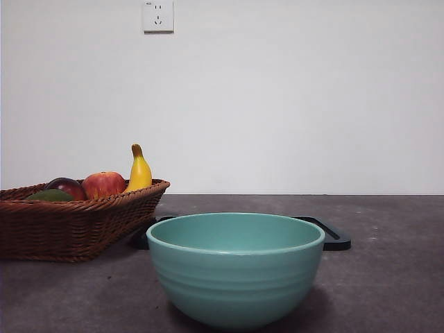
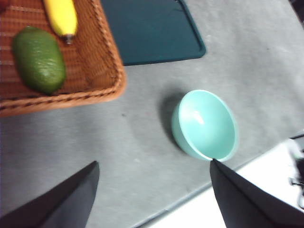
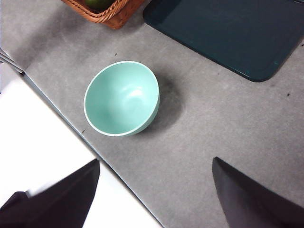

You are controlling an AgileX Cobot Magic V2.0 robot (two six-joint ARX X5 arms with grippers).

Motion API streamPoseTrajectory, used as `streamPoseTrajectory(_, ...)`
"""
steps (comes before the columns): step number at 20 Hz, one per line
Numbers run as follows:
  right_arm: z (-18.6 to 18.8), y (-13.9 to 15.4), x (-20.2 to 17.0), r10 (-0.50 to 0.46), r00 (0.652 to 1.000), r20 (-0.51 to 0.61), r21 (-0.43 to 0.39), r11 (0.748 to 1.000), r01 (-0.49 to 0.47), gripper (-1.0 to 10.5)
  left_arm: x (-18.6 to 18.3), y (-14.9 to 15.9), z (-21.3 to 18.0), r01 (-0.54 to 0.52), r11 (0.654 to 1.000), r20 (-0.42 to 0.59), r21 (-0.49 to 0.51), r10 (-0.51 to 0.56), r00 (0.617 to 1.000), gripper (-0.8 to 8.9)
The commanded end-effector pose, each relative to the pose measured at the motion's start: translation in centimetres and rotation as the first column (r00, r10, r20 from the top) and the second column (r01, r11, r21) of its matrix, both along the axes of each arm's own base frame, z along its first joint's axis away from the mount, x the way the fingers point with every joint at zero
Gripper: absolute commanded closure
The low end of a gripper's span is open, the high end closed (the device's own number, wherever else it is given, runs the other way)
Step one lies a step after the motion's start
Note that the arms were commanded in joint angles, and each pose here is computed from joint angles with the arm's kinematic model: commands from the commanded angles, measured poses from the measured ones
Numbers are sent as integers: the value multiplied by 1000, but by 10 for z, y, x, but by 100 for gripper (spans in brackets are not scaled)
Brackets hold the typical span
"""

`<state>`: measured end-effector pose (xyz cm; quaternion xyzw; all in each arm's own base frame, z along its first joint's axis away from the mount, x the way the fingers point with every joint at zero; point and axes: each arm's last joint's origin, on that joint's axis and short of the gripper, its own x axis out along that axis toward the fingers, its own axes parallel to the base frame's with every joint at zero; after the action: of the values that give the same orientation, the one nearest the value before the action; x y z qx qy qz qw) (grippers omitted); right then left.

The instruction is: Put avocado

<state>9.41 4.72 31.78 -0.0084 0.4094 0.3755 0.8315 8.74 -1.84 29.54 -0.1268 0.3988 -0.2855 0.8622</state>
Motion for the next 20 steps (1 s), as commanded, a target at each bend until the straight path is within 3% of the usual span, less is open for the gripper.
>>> streamPoseTrajectory(1, 6, 1, 1, -3, 1000, 13, 15, 1000, 3, 561, 8, 1, 7, -25, 999, 37, 46, 23, 999, 432)
streamPoseTrajectory(7, 6, 1, 1, -6, 1000, 12, 16, 1000, 6, 561, 52, -2, 27, -96, 981, 58, 170, 87, 995, 440)
streamPoseTrajectory(11, 6, 1, 1, -10, 1000, 12, 18, 1000, 10, 561, 94, -13, 30, -99, 958, 2, 270, 102, 995, 441)
streamPoseTrajectory(16, 6, 1, 2, -12, 1000, 13, 19, 1000, 12, 561, 139, -34, 9, -65, 928, -46, 366, 87, 995, 441)
streamPoseTrajectory(20, 6, 1, 2, -12, 1000, 13, 19, 1000, 12, 561, 168, -49, -17, -69, 884, -63, 462, 110, 992, 441)
